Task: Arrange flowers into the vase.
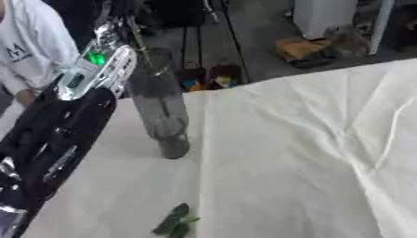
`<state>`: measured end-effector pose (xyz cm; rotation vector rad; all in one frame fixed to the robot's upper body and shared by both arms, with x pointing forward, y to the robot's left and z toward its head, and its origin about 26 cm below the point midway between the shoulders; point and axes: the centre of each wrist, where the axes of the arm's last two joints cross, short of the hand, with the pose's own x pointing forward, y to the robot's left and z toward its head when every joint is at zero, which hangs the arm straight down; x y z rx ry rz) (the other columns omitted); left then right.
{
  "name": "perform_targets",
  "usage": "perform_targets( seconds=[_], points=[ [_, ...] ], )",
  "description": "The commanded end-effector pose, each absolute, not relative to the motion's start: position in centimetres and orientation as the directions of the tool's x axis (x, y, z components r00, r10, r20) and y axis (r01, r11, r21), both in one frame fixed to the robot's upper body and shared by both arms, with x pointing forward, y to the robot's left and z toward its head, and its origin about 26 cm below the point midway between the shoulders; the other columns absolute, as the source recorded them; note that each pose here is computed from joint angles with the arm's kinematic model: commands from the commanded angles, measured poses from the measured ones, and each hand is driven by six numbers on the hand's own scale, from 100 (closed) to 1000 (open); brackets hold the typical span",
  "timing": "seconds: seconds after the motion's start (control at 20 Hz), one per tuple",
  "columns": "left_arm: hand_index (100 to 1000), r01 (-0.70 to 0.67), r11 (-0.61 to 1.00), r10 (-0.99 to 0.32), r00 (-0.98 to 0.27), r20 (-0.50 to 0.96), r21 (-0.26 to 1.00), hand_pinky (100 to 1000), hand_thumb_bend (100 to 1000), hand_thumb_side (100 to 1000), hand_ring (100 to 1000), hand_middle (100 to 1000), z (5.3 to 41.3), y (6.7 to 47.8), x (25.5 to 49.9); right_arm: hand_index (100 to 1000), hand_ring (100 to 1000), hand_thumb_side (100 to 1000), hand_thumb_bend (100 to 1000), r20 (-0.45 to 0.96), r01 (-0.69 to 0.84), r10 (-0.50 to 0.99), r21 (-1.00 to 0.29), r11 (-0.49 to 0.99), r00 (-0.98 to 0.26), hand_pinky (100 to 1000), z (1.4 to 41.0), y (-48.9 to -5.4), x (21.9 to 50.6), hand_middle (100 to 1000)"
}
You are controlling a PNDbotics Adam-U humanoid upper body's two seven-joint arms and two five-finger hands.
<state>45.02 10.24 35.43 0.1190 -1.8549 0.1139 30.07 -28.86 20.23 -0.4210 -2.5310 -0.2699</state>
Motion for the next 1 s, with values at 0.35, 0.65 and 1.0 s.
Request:
perform_targets(
  seconds=[0.35, 0.65, 1.0],
  points=[
    [166, -0.367, 0.925, -0.172, -0.159, 0.972, 0.103, 461, 100, 799, 403, 382, 36.69, 11.04, 44.71, 836, 627, 941, 100, 0.538, 0.35, 0.242, 0.107, 0.931, -0.807, 779, 20.82, -28.9, 29.79, 466],
    [202, -0.377, 0.918, -0.199, -0.179, 0.964, 0.119, 463, 100, 792, 407, 386, 36.75, 11.15, 44.61, 836, 627, 942, 100, 0.539, 0.352, 0.243, 0.108, 0.93, -0.807, 780, 20.8, -28.92, 29.78, 466],
    [202, -0.378, 0.918, -0.204, -0.181, 0.962, 0.123, 463, 100, 792, 407, 386, 36.72, 11.2, 44.63, 836, 627, 942, 100, 0.539, 0.352, 0.243, 0.108, 0.93, -0.807, 780, 20.8, -28.92, 29.78, 466]
  ],
)
